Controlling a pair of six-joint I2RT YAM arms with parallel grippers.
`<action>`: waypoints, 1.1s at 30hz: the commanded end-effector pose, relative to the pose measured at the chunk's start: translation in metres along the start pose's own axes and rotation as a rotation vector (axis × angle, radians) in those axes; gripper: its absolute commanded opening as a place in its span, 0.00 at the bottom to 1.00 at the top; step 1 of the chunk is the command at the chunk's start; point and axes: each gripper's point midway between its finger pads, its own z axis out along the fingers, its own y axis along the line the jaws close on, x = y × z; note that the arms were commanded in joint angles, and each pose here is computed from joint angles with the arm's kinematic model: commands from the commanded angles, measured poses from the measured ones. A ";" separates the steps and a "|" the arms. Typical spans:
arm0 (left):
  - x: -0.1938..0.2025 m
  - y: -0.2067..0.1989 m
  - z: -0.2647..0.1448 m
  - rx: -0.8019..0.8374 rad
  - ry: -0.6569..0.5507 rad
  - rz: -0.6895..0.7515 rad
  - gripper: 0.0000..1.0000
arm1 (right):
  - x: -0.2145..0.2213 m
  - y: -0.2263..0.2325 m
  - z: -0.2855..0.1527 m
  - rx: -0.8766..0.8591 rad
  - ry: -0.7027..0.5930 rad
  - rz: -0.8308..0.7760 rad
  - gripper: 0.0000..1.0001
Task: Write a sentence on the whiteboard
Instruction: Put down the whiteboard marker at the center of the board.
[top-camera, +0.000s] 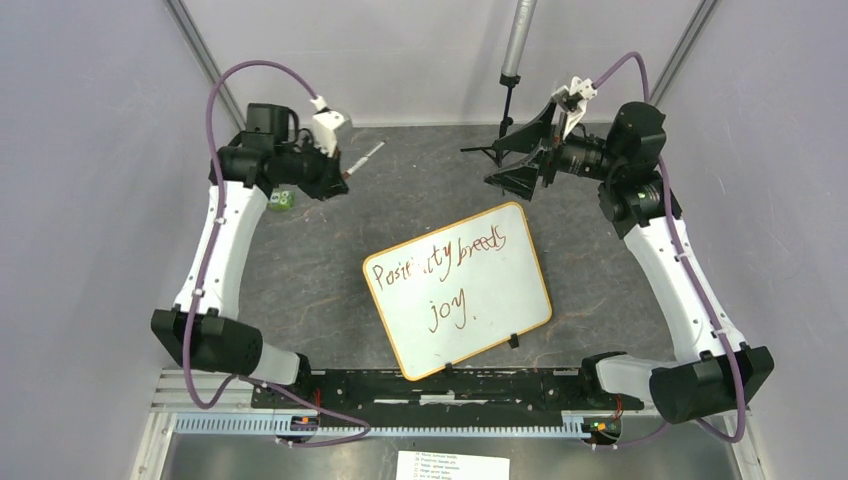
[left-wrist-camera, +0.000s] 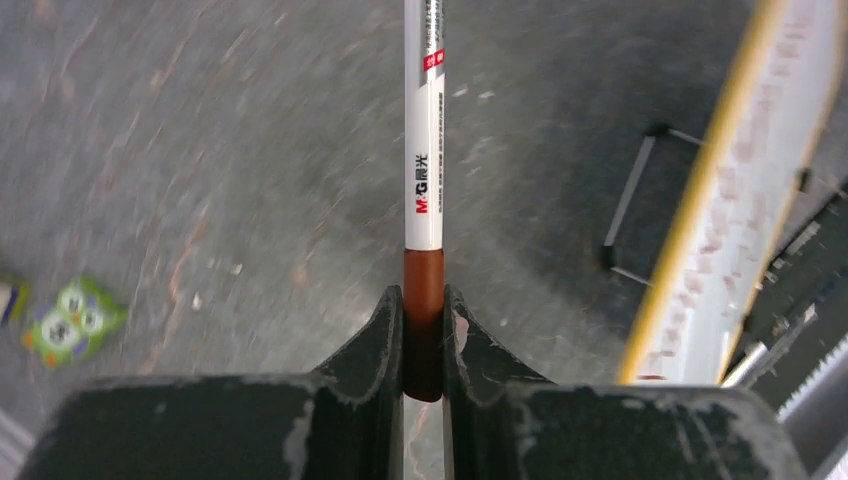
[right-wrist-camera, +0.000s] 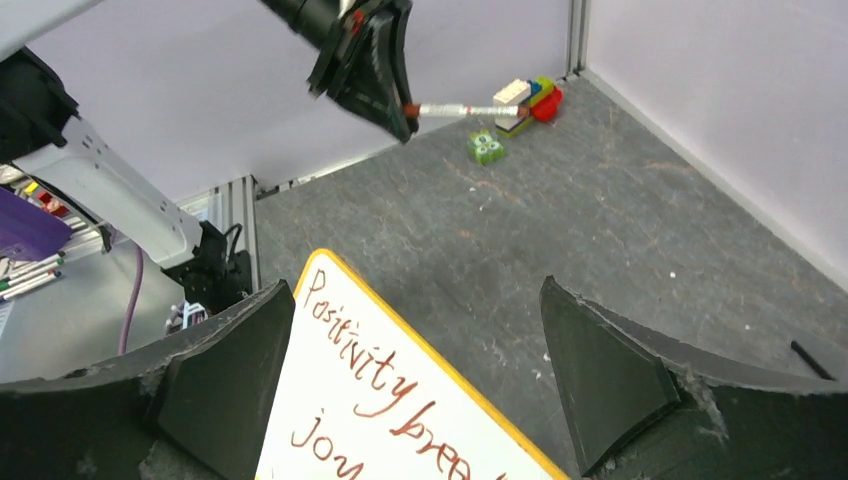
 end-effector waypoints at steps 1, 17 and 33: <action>0.045 0.063 0.008 -0.100 0.051 -0.221 0.03 | 0.026 0.003 -0.010 0.020 0.060 -0.020 0.98; 0.205 0.134 0.088 -0.251 0.314 -0.460 0.13 | 0.088 -0.002 -0.026 0.092 0.164 0.018 0.98; 0.253 0.131 0.114 -0.230 0.419 -0.501 0.31 | 0.095 -0.005 -0.026 0.093 0.182 0.011 0.98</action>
